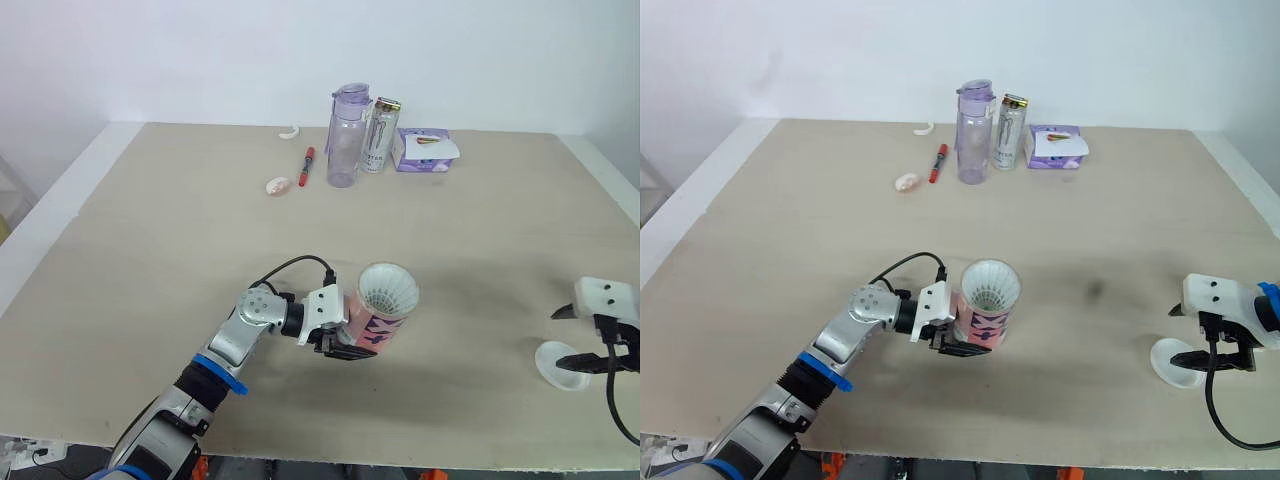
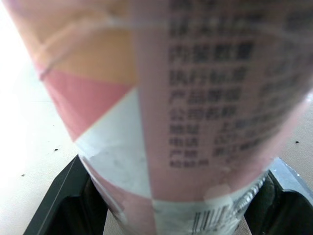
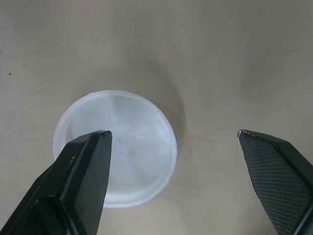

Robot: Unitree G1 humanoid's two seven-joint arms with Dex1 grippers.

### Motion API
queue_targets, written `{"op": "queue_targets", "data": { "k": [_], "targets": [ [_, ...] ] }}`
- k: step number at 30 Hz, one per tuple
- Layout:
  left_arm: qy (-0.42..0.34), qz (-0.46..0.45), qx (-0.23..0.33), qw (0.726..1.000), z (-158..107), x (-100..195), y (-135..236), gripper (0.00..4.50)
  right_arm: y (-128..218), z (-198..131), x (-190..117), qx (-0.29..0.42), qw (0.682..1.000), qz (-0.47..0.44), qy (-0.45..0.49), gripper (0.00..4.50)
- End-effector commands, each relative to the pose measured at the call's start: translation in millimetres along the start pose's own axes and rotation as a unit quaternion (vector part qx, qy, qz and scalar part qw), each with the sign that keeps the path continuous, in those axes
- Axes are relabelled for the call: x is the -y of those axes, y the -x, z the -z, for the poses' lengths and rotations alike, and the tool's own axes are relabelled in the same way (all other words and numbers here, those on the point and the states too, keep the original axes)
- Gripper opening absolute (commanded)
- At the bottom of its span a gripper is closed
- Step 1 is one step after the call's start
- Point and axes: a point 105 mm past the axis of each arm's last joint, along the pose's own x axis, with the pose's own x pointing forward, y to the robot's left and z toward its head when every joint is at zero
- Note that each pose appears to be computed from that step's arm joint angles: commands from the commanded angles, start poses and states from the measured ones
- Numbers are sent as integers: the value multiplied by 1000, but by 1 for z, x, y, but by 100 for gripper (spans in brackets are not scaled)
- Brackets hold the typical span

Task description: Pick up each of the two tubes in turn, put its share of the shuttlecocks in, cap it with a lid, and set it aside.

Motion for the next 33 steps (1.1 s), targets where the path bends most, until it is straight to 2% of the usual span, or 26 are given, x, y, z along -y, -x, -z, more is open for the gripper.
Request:
{"op": "queue_targets", "data": {
  "k": [1, 2, 5, 11, 13, 18, 23, 28, 33],
  "targets": [
    [12, 13, -23, 1000, 12, 8, 0, 314, 2, -5, 3, 4, 1000, -1, -2, 442],
    [12, 13, -23, 1000, 12, 8, 0, 314, 2, -5, 2, 5, 1000, -3, -3, 442],
    [9, 11, -26, 1000, 12, 6, 1, 314, -1, -4, -1, 3, 1000, -10, -10, 360],
    [6, 11, -29, 1000, 12, 5, 1, 314, -4, -2, -3, 0, 1000, -13, -13, 78],
    [6, 12, -29, 1000, 12, 5, 1, 314, -5, -2, -4, 1, 1000, -14, -15, 6],
    [5, 11, -33, 999, 13, 3, 2, 314, -7, -2, -7, 4, 1000, -21, -11, 6],
    [8, 7, -38, 999, 16, 0, 4, 314, -4, -18, -4, 24, 999, -11, 26, 6],
    [14, 2, -50, 999, 22, -5, 8, 314, 24, -84, 2, 80, 989, -1, 123, 6],
    [15, -2, -53, 998, 24, -9, 10, 314, 56, -159, 1, 147, 964, 20, 219, 6]
  ]
}}
